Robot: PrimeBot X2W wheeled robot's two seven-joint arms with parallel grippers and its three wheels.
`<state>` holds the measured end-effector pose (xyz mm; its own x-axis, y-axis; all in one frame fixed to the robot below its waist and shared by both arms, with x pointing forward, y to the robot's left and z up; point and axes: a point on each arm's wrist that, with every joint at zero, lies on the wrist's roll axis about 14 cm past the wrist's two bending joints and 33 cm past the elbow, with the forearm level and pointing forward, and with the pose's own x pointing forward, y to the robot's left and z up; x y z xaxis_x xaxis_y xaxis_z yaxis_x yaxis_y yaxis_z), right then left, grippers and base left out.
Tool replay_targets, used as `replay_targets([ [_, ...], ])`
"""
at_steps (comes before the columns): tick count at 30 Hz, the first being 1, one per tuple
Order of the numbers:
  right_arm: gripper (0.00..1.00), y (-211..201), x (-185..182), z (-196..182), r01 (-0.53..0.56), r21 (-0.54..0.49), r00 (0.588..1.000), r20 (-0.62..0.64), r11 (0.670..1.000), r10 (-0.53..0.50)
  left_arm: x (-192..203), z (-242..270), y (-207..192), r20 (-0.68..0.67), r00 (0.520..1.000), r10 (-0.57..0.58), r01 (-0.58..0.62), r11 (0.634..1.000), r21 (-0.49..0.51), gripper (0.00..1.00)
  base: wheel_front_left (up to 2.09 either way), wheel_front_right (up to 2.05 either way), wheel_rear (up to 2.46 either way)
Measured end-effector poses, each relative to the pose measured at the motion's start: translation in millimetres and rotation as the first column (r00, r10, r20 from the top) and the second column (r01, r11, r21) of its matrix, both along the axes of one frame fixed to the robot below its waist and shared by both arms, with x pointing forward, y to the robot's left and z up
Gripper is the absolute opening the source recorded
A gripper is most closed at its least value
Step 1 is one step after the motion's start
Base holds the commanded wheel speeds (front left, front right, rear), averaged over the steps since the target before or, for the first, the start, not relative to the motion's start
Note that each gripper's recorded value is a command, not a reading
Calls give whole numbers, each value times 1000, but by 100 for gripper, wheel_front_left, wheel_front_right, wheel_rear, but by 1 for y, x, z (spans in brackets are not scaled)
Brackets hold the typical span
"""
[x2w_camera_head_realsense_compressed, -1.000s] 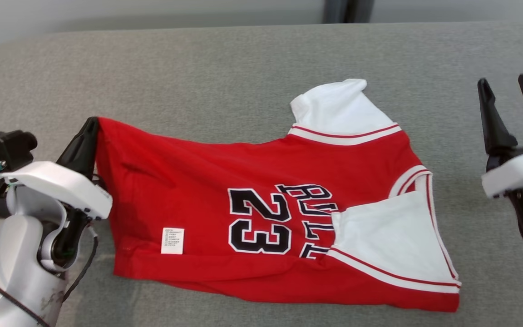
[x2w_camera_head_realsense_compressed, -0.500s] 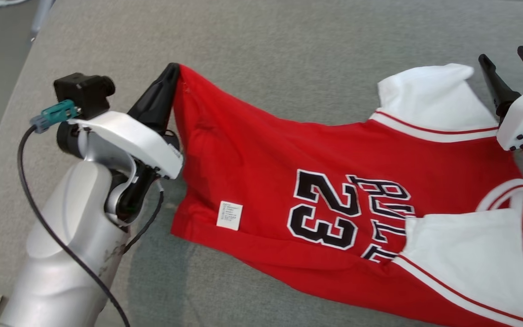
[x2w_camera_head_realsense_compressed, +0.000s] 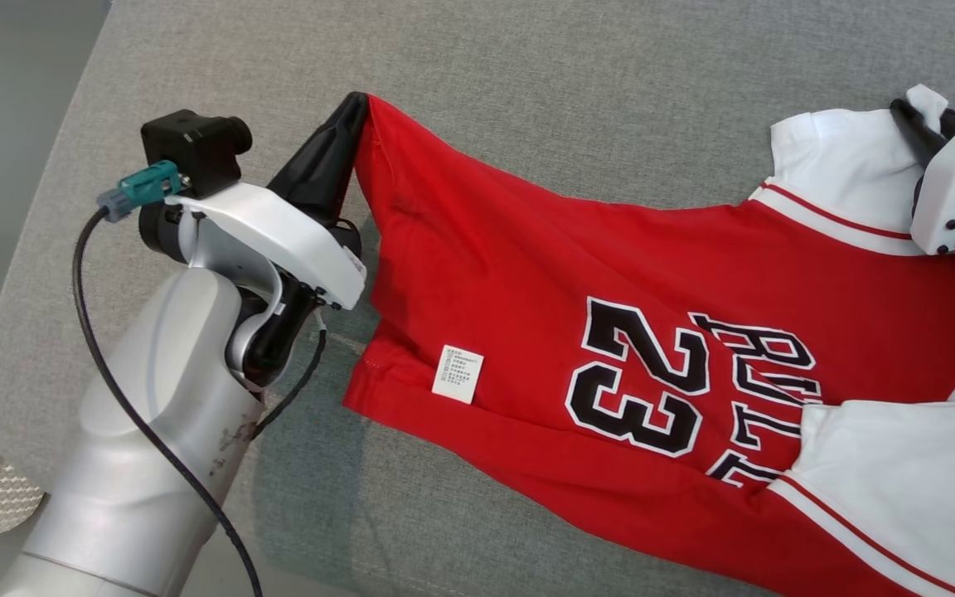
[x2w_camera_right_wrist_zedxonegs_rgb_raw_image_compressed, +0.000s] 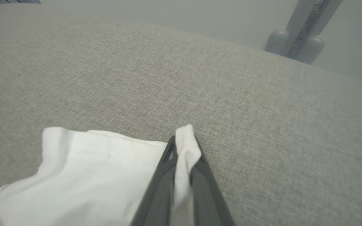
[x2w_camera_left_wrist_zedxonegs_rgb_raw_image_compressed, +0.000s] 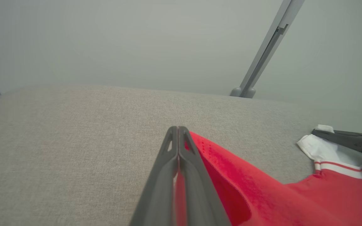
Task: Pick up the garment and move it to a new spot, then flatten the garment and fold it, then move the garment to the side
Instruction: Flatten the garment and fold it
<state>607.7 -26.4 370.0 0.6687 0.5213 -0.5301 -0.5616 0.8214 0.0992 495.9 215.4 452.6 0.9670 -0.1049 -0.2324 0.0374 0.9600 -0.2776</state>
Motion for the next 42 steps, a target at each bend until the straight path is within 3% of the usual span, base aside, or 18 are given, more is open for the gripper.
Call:
replay_targets([
  [7,0,-18,16,36,71,125,992,96,990,-84,8,4,4,30,1000,0,0,1000,8,0,0,0,0],
  [14,0,-54,31,103,151,317,938,253,936,-237,17,15,1,63,998,-30,29,999,22,0,0,0,0],
  [17,0,-68,30,122,170,356,915,290,919,-282,22,18,-5,65,996,-56,54,998,28,0,0,0,0],
  [27,0,-78,9,149,156,431,895,319,889,-312,36,28,-25,111,988,-111,109,994,23,0,0,0,0],
  [36,0,-65,-51,167,38,558,891,356,829,-280,21,27,-27,162,975,-154,151,988,32,0,0,0,0],
  [42,0,-74,-108,146,76,627,914,266,776,-305,-6,12,-24,142,975,-170,165,985,42,0,0,0,0],
])
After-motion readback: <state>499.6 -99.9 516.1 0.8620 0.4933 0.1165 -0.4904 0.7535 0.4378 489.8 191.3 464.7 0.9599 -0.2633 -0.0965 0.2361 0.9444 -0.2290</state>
